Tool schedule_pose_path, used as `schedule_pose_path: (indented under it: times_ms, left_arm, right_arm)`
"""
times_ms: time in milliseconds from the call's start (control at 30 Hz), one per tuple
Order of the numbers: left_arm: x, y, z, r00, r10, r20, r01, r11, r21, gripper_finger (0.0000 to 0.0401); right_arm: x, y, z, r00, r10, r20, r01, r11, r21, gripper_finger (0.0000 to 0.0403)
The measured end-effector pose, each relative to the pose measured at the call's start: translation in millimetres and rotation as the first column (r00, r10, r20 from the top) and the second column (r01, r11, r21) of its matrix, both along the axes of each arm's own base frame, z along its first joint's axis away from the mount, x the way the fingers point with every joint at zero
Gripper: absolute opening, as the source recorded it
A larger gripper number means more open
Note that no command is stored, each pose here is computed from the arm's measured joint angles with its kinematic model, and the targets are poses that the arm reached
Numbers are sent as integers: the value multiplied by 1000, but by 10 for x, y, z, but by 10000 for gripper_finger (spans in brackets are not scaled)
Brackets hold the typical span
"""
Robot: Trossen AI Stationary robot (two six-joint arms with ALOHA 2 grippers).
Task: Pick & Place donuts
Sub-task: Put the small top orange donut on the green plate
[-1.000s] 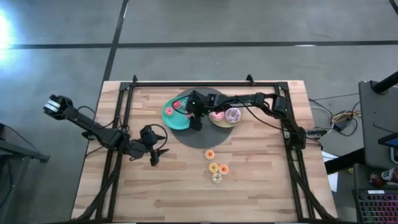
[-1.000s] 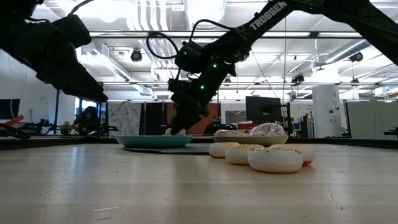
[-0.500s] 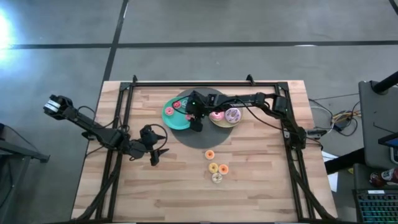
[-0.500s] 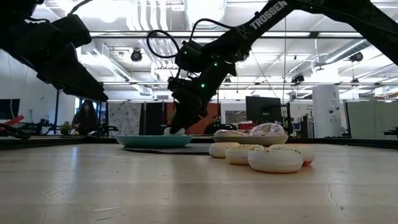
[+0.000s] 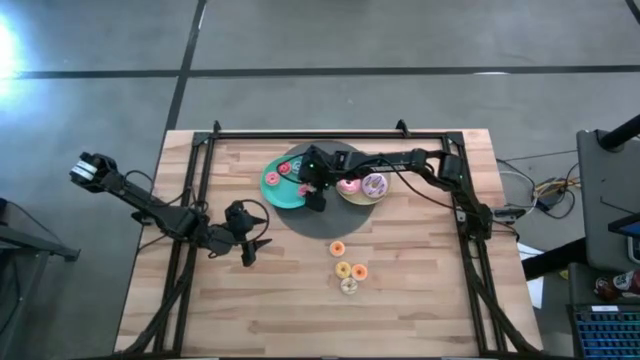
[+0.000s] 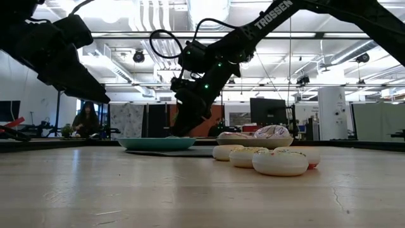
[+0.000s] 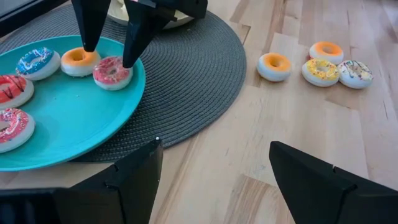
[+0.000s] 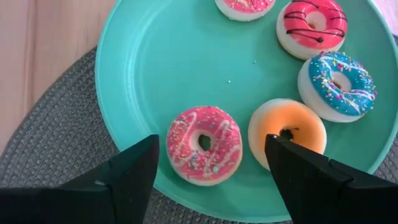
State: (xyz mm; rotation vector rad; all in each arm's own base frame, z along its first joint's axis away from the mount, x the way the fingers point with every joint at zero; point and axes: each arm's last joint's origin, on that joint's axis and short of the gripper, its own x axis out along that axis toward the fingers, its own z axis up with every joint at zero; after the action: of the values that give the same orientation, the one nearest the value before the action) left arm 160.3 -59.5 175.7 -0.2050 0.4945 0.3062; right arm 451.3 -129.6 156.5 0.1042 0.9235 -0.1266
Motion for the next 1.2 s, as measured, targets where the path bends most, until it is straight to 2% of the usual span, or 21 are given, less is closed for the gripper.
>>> schedule_pose_path:
  times_ms: [167, 367, 633, 733, 867, 1033, 1200]
  left_arm:
    - [0, 1, 0, 1000, 2, 1, -2, 1000, 1, 271]
    - [3, 2, 6, 1000, 21, 14, -21, 1000, -16, 271]
    - [46, -19, 62, 996, 5, 86, -3, 1000, -27, 271]
    - [71, -31, 110, 991, -1, 137, 6, 999, -36, 271]
    - [95, -43, 163, 982, -16, 190, 22, 999, -31, 271]
    - [139, -77, 212, 967, -73, 242, 84, 996, -38, 271]
    - [226, -133, 214, 949, -138, 282, 147, 989, -11, 271]
  right_arm:
    - [-13, 4, 72, 1000, -2, 13, 2, 1000, -3, 297]
    - [-81, 97, 463, 997, 16, 77, -14, 1000, -24, 292]
    - [-339, 563, 997, 987, 116, 108, -112, 993, -43, 288]
    - [-482, 768, 1102, 980, 160, 117, -155, 987, -52, 286]
    - [-741, 1009, 1199, 981, 154, 116, -144, 985, -96, 281]
    - [-1140, 1286, 1208, 984, 129, 122, -114, 986, -124, 275]
    - [-1539, 1519, 1135, 976, 104, 191, -84, 990, -114, 275]
